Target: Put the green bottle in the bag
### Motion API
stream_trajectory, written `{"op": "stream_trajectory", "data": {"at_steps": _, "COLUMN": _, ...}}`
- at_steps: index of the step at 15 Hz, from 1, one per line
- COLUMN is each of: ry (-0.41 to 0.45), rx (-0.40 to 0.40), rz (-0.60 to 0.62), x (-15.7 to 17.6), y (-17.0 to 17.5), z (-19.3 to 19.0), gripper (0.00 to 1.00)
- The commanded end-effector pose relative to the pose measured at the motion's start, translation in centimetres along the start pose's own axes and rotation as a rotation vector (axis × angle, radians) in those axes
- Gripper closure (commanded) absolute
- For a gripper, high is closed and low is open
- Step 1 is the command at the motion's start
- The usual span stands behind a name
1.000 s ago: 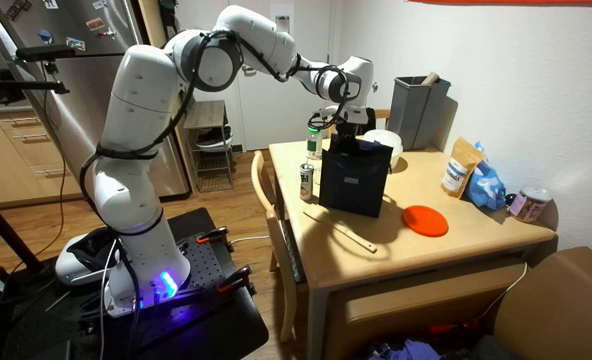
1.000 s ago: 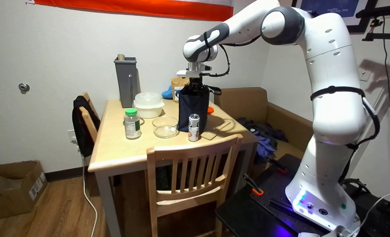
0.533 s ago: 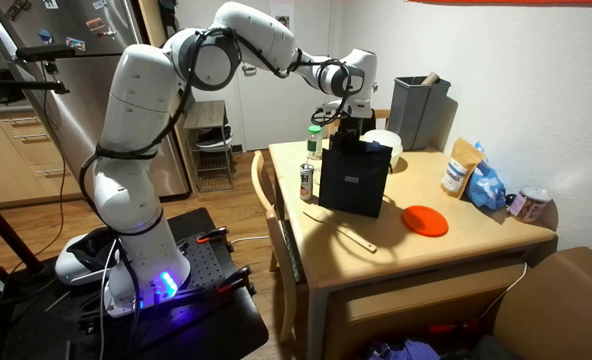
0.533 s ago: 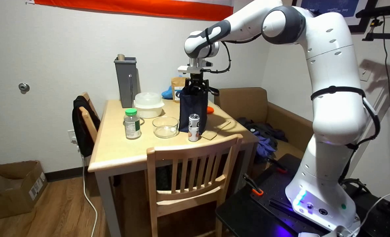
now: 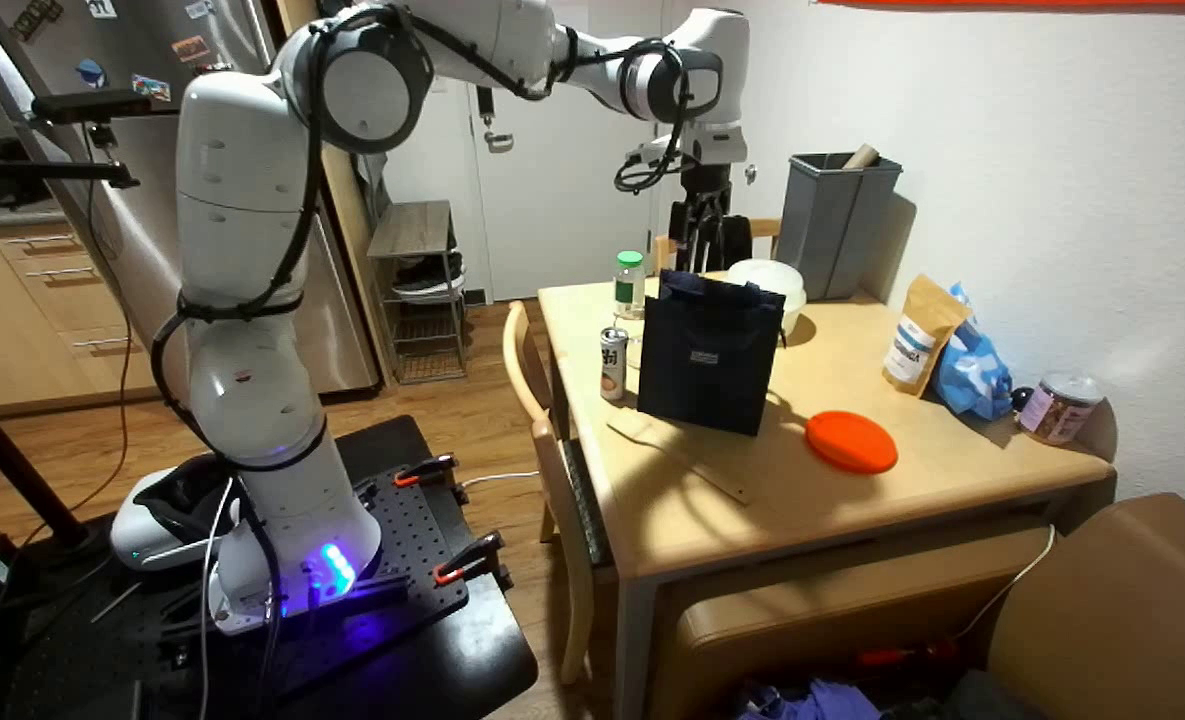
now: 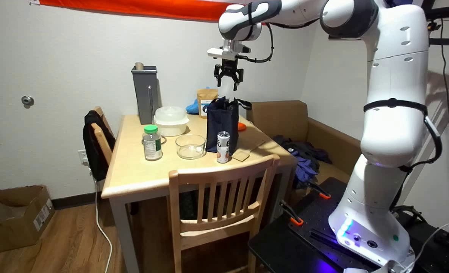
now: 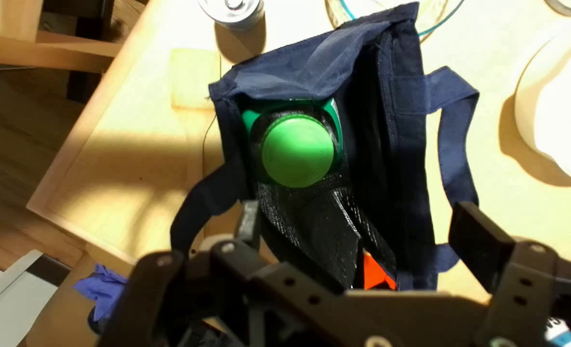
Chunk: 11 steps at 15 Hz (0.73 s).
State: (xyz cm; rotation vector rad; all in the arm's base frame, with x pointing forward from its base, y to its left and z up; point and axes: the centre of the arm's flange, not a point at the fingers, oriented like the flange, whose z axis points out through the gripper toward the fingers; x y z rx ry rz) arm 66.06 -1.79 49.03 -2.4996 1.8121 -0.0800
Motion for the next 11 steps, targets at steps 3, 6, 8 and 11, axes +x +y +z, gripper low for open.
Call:
{"op": "stream_trajectory", "data": {"at_steps": 3, "ry": 0.007, "rx": 0.013, "rz": -0.012, "x": -4.3, "y": 3.1, "z": -4.9, "gripper": 0.00}}
{"op": "stream_trajectory", "data": {"at_steps": 6, "ry": -0.011, "rx": 0.006, "rz": -0.020, "x": -6.0, "y": 3.8, "z": -5.4, "gripper": 0.00}}
{"op": "stream_trajectory", "data": {"at_steps": 8, "ry": -0.014, "rx": 0.019, "rz": -0.030, "x": -6.7, "y": 4.2, "z": -5.4, "gripper": 0.00}}
{"op": "stream_trajectory", "data": {"at_steps": 11, "ry": -0.021, "rx": 0.015, "rz": -0.051, "x": -6.3, "y": 2.7, "z": -5.2, "gripper": 0.00}}
